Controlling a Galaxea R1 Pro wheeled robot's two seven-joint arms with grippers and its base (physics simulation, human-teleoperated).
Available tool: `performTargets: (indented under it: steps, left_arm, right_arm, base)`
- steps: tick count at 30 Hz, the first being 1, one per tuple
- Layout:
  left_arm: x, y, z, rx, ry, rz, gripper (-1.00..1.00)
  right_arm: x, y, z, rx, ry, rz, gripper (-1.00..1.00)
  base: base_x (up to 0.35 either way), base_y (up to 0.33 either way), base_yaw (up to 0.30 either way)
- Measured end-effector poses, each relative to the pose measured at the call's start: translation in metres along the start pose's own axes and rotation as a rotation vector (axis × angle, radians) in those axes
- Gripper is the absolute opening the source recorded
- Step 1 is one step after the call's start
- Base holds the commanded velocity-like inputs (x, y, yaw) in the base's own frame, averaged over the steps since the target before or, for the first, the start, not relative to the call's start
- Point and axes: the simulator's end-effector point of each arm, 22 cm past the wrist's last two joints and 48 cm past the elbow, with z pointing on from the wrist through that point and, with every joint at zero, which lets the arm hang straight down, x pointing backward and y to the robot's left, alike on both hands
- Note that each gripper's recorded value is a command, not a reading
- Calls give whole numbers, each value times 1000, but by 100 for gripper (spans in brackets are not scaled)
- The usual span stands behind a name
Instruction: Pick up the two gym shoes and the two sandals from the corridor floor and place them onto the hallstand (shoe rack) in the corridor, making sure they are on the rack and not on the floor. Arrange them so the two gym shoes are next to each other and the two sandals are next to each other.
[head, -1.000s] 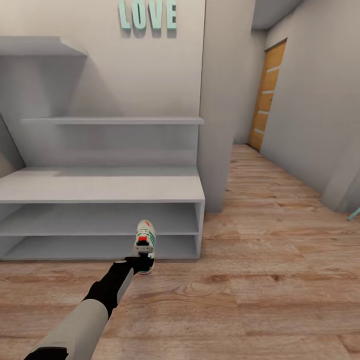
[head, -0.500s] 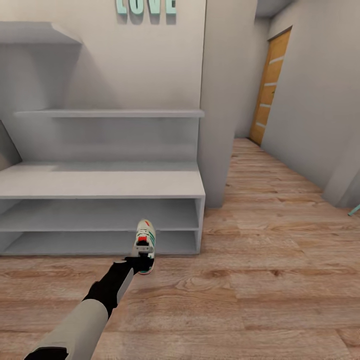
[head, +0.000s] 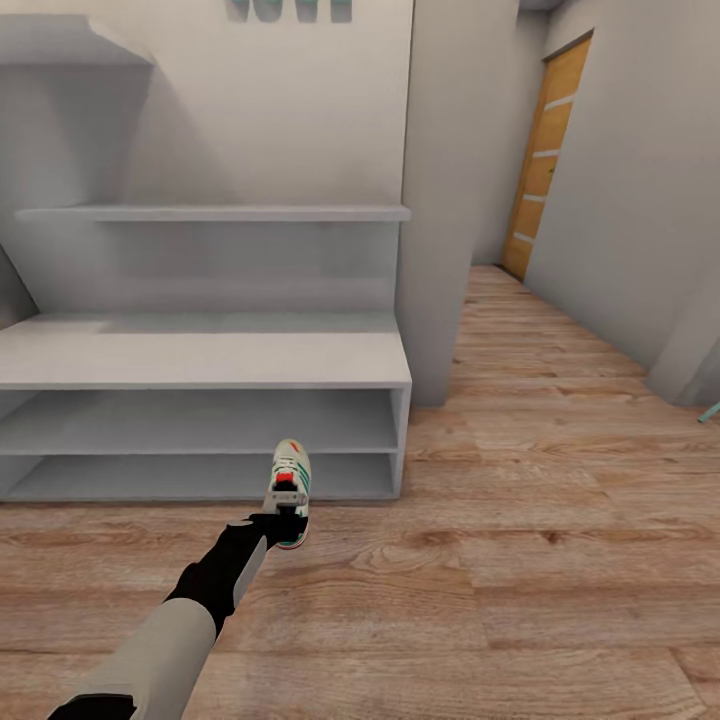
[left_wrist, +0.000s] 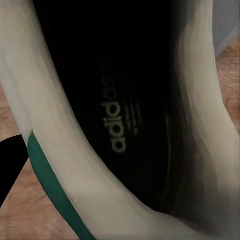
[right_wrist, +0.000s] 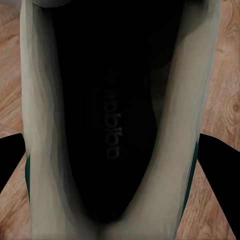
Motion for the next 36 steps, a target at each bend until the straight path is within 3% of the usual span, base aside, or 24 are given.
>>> performTargets:
  steps: [19, 36]
  left_arm:
    - [0, 0, 0, 0, 0, 0, -100]
    - [0, 1, 0, -1, -1, -2, -100]
  right_arm:
    - [0, 0, 0, -1, 0, 0, -100]
    - [0, 0, 0, -1, 0, 1, -100]
  base:
    - [176, -162, 0]
    - [295, -176, 0]
